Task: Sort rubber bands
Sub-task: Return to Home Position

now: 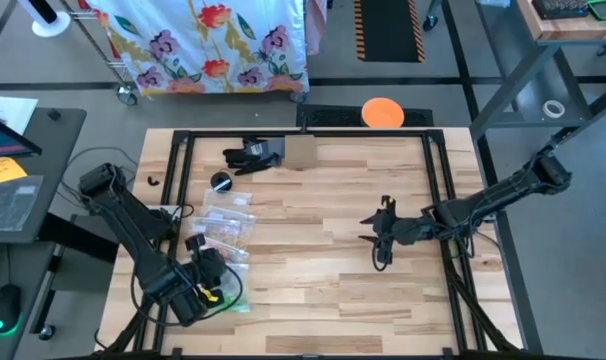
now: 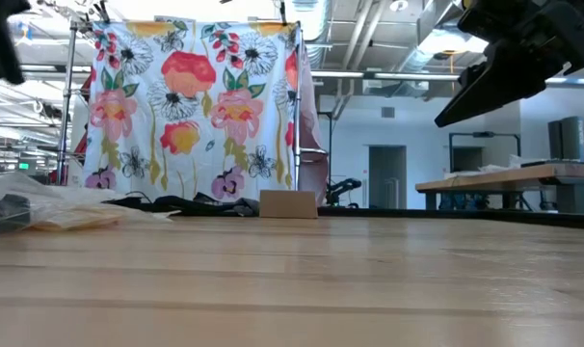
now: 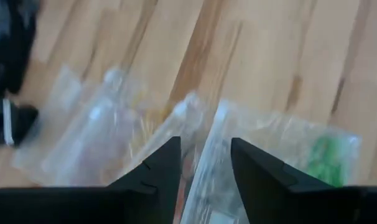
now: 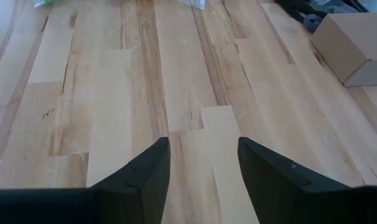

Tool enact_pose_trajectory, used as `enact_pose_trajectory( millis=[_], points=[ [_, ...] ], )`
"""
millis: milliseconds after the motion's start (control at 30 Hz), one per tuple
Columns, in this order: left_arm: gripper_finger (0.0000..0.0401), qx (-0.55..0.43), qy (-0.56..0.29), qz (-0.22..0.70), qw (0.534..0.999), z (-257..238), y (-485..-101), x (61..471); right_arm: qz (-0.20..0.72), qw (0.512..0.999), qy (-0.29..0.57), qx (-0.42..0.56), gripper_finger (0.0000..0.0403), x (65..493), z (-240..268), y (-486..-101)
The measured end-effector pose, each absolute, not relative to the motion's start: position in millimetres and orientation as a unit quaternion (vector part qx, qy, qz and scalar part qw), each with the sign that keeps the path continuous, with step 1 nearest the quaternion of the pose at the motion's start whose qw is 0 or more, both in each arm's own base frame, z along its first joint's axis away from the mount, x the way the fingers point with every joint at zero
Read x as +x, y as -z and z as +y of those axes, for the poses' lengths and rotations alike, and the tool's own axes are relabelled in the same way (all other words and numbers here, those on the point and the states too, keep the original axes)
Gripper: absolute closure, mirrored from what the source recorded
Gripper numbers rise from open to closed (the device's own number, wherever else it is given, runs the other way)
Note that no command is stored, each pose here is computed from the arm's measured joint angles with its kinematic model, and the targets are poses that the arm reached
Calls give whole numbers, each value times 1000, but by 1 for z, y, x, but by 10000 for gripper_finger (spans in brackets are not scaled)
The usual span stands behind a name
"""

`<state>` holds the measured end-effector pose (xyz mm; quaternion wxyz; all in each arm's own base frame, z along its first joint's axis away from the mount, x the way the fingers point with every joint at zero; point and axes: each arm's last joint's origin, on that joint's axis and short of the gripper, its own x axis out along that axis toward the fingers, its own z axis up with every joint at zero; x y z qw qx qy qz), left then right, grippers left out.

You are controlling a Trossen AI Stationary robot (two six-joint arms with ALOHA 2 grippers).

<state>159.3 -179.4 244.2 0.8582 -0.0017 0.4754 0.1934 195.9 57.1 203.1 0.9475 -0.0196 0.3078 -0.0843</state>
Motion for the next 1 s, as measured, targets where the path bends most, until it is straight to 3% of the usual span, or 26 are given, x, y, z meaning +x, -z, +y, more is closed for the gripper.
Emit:
enact_pose_trajectory(
  millis=[133,267,433,500,667,833,1000],
  points=[
    [263,26,-169,422,890,-187,-266,167,305,948,90,-16,220,198,55,-206],
    [264,86,-180,281,939,-195,-273,179,276,958,62,-37,220,198,60,-228],
    [265,110,-194,242,944,-182,-249,210,234,971,42,-41,220,175,64,-258],
    [265,103,-163,246,950,-173,-234,225,218,974,43,-37,220,160,63,-266],
    [265,39,7,153,987,-132,-211,266,186,979,86,-3,220,123,53,-275],
    [265,38,51,30,998,-75,-215,284,132,978,164,-8,220,110,44,-253],
    [265,20,75,-14,997,-18,-238,284,82,977,181,-77,224,113,33,-234]
  ],
)
